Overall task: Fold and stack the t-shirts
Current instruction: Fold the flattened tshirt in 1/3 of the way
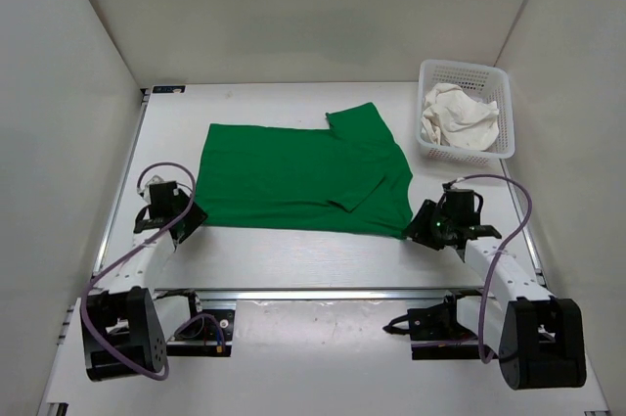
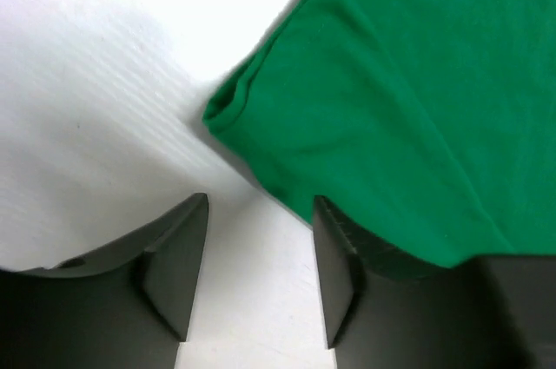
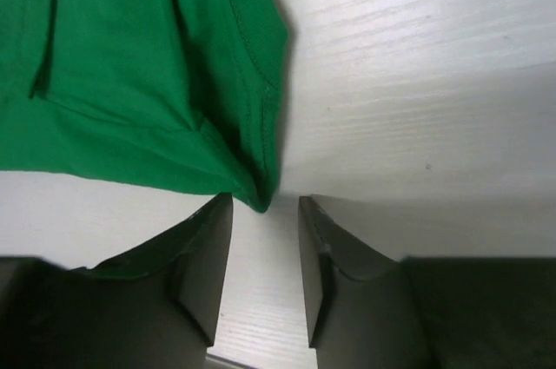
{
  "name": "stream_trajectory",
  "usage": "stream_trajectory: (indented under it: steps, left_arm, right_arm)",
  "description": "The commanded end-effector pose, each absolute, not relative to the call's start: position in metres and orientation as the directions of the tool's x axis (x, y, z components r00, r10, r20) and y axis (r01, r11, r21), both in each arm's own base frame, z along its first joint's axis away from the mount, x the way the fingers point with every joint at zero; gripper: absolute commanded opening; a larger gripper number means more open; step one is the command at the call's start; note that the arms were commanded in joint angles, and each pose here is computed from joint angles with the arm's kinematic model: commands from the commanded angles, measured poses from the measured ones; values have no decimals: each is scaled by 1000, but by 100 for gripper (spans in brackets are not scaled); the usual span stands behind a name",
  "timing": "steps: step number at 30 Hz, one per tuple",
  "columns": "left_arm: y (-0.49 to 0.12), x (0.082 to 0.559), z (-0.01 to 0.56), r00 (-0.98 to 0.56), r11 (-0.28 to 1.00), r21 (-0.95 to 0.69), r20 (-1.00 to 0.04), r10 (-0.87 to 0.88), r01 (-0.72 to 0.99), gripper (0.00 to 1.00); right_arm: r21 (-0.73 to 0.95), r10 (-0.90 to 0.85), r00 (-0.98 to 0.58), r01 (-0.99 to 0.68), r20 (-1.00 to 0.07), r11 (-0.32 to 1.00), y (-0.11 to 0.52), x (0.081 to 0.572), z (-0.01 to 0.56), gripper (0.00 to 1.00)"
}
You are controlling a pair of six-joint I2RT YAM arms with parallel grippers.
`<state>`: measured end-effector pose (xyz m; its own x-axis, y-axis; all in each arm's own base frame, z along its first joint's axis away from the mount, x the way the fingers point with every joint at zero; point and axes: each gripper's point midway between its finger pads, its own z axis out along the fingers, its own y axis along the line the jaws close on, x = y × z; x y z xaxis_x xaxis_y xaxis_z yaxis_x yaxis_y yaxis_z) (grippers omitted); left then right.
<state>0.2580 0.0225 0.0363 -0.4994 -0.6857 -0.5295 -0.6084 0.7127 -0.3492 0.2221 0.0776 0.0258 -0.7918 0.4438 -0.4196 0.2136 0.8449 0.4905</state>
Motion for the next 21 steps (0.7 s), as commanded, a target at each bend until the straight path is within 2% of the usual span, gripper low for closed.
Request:
stream_trajectory:
  steps: [1, 2, 3, 4, 5, 9, 11, 12, 15, 19, 21]
  left_arm:
    - [12, 275, 71, -532, 783, -330, -590, -608, -528, 63]
    - [9, 279, 77, -536, 793, -326, -601, -594, -514, 61]
    - [3, 288, 91, -533, 812, -329, -625, -570, -483, 55]
    - [-1, 297, 103, -517, 822, -350, -648, -559, -449, 50]
    - [-22, 297, 100, -563, 851, -365, -638, -525, -379, 49]
    - [-79, 306, 102, -594, 872, -444, -652, -471, -205, 45]
    - [-104, 303, 97, -610, 886, -441, -666, -429, -142, 44]
    - [-120, 303, 99, -614, 891, -443, -679, -404, -96, 42]
    - [-149, 300, 91, -643, 883, -468, -671, -370, -20, 40]
    - [-156, 297, 74, -677, 842, -539, -609, -413, -29, 37]
    - [-153, 295, 65, -683, 822, -567, -579, -444, -54, 36]
  right_arm:
    - [483, 404, -780, 150, -478, 863, 80, 238, 62, 37]
    - [468, 381, -766, 118, -518, 876, 83, 248, 76, 37]
    - [450, 358, -780, 111, -513, 886, 87, 248, 75, 36]
    - [451, 341, -761, 72, -552, 890, 91, 258, 86, 36]
    - [456, 323, -764, 42, -559, 889, 100, 262, 89, 35]
    - [513, 241, -783, -114, -574, 851, 147, 284, 98, 6]
    - [528, 206, -790, -170, -577, 832, 171, 297, 98, 5]
    - [527, 190, -789, -192, -585, 828, 182, 303, 97, 0]
    - [539, 161, -800, -226, -578, 811, 206, 307, 86, 2]
    - [551, 135, -821, -241, -555, 799, 226, 311, 72, 27]
    - [573, 156, -835, -213, -527, 792, 226, 310, 65, 29]
